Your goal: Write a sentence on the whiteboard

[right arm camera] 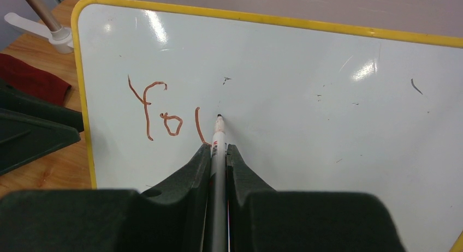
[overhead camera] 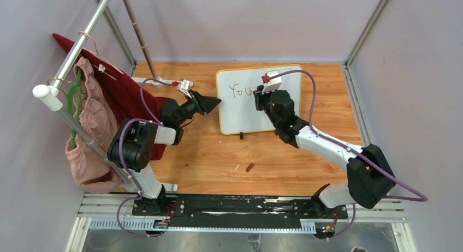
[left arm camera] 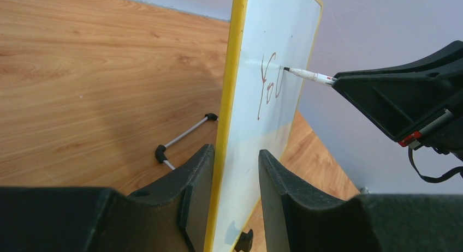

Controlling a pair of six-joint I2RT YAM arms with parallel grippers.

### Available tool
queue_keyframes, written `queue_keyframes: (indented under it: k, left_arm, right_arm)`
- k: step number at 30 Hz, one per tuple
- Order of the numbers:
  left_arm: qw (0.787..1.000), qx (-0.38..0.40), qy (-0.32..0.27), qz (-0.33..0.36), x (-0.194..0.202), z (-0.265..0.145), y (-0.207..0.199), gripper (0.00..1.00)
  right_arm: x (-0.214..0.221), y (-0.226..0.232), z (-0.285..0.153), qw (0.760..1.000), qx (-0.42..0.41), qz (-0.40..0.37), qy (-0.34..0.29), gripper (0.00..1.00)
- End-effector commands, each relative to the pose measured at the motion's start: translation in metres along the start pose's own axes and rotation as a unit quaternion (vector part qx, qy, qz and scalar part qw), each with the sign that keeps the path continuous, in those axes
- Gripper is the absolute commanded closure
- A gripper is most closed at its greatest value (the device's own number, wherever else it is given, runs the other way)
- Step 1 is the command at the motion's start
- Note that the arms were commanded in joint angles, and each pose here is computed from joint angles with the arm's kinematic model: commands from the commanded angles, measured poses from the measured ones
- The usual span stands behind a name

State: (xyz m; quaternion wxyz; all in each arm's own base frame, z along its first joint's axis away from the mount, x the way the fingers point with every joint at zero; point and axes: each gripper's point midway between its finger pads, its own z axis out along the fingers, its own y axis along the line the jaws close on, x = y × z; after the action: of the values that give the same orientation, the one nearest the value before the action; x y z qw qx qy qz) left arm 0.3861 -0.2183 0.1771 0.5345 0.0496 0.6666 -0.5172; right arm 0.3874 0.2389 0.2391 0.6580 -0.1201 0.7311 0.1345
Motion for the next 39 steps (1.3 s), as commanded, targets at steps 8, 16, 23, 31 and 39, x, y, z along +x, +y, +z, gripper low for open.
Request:
queue_keyframes:
  k: [8,16,23,31,39]
  left_arm:
    - [1.0,0.005,0.013,-0.02,0.011,-0.004,0.001,0.6]
    - [1.0,0.005,0.012,-0.02,0.01,-0.004,0.001,0.6]
    - [1.0,0.007,0.01,-0.021,0.01,-0.004,0.0,0.6]
    - [1.0,0.006,0.011,-0.021,0.01,-0.004,0.0,0.6]
    - [1.0,0.005,0.011,-0.022,0.011,-0.004,0.001,0.6]
  right_arm:
    - [-0.011,-0.03,-0.031,0.999,0.038,0.009,-0.021,1.0]
    - [-0.017,-0.049,-0.027,0.997,0.069,0.014,-0.032,1.0]
    - [-0.026,-0.051,-0.019,0.996,0.076,0.009,-0.044,1.0]
    - [-0.033,-0.05,-0.014,0.995,0.079,0.011,-0.056,1.0]
    - [-0.04,-0.052,-0.009,0.994,0.085,0.007,-0.062,1.0]
